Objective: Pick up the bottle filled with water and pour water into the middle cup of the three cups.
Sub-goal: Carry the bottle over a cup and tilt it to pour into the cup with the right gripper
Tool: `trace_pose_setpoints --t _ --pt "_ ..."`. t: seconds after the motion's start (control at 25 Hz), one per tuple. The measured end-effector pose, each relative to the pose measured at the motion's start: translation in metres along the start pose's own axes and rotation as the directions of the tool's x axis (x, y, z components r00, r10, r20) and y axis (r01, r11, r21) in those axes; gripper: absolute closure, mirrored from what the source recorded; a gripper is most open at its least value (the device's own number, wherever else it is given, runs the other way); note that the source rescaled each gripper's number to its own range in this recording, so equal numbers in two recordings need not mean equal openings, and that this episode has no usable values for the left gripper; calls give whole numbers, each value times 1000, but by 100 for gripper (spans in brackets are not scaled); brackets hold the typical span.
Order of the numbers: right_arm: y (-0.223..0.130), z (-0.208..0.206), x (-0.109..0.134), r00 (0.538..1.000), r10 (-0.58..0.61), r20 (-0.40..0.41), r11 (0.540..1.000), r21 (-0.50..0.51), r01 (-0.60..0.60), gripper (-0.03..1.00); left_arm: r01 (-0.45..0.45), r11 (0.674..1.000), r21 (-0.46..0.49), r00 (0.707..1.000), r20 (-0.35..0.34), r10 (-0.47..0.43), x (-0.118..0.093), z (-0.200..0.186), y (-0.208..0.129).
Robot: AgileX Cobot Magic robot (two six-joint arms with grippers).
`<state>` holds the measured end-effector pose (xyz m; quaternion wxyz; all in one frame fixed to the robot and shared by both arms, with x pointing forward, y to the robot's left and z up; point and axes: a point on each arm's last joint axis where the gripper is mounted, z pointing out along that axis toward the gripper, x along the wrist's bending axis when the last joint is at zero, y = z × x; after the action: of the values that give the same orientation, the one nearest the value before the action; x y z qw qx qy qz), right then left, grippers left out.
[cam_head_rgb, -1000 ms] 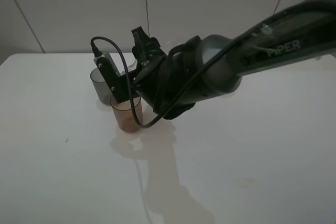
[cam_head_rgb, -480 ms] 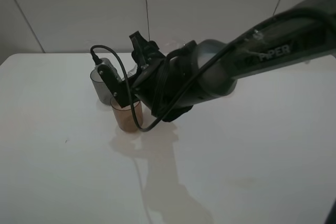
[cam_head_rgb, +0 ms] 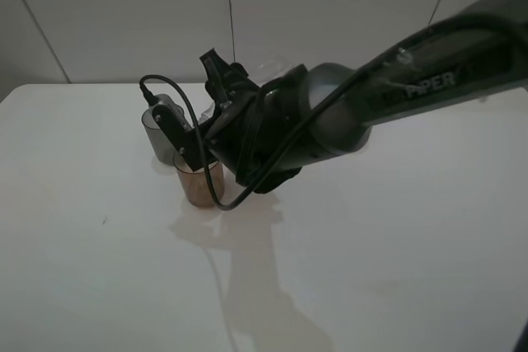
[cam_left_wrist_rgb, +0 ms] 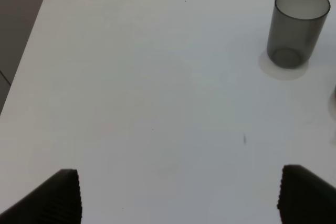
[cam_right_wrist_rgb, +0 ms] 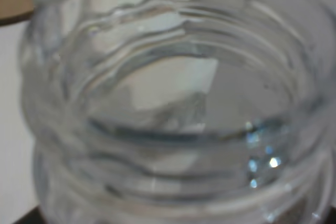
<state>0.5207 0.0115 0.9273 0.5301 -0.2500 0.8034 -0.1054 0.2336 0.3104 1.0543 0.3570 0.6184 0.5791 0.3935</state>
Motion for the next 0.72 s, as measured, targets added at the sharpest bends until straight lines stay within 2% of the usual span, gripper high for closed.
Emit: trace_pose_setpoints --t 0.72 --pt "2 -3 -1 992 -124 8 992 18 124 97 0 1000 0 1000 0 0 0 0 0"
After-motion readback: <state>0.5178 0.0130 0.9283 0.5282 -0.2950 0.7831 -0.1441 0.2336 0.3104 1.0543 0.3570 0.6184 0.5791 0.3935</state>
